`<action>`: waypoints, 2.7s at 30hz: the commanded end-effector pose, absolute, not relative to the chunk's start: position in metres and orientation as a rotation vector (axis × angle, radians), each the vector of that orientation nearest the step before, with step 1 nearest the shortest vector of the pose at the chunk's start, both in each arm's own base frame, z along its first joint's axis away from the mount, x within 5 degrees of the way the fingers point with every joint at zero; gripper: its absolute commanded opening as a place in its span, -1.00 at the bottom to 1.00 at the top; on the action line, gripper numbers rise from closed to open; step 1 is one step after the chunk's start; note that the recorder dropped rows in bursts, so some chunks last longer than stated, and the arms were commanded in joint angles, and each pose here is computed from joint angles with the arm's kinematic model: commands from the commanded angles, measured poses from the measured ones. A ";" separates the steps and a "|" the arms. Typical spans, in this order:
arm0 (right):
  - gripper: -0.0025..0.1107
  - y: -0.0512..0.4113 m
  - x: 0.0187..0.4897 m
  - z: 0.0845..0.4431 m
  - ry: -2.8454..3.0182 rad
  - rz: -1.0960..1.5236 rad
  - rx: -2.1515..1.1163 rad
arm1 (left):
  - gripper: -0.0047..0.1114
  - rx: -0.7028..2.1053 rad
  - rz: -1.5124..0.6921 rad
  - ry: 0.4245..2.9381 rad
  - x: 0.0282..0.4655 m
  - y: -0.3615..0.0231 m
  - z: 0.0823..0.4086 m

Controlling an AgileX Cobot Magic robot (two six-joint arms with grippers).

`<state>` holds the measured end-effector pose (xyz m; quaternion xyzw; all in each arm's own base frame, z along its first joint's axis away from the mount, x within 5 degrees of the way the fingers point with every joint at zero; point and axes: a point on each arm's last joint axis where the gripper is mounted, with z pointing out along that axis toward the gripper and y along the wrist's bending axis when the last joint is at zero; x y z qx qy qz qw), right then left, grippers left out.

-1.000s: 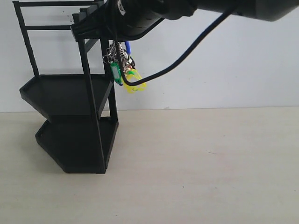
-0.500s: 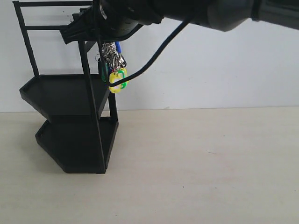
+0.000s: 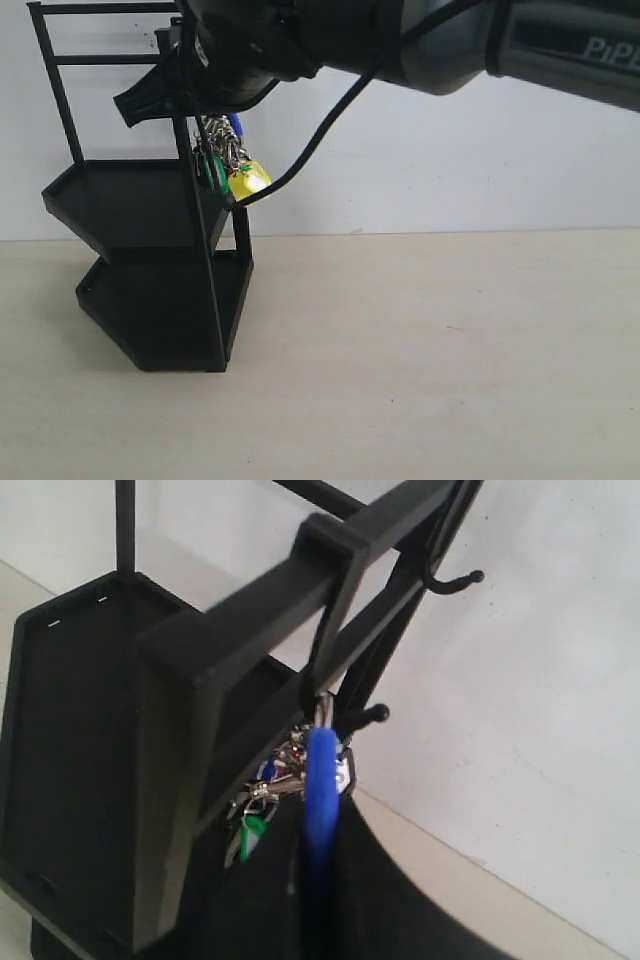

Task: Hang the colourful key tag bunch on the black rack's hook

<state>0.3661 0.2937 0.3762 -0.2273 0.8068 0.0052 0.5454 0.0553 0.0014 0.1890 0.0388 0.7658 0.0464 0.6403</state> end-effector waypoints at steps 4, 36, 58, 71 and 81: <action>-0.58 0.299 0.364 0.383 1.871 0.082 -0.549 | -0.84 0.088 0.103 1.737 0.055 0.001 0.190; -0.96 0.131 0.234 0.486 2.015 -0.369 -0.268 | -0.84 0.088 0.103 1.737 0.055 0.001 0.190; -0.96 -0.023 0.067 0.340 2.046 -0.188 -0.050 | -0.84 0.088 0.103 1.737 0.055 0.001 0.190; -0.96 -0.044 0.043 0.341 1.949 -0.066 0.018 | -0.84 0.088 0.103 1.737 0.055 0.001 0.190; -0.96 -0.062 0.013 0.343 1.824 -0.129 0.347 | -0.84 0.088 0.103 1.737 0.055 0.001 0.190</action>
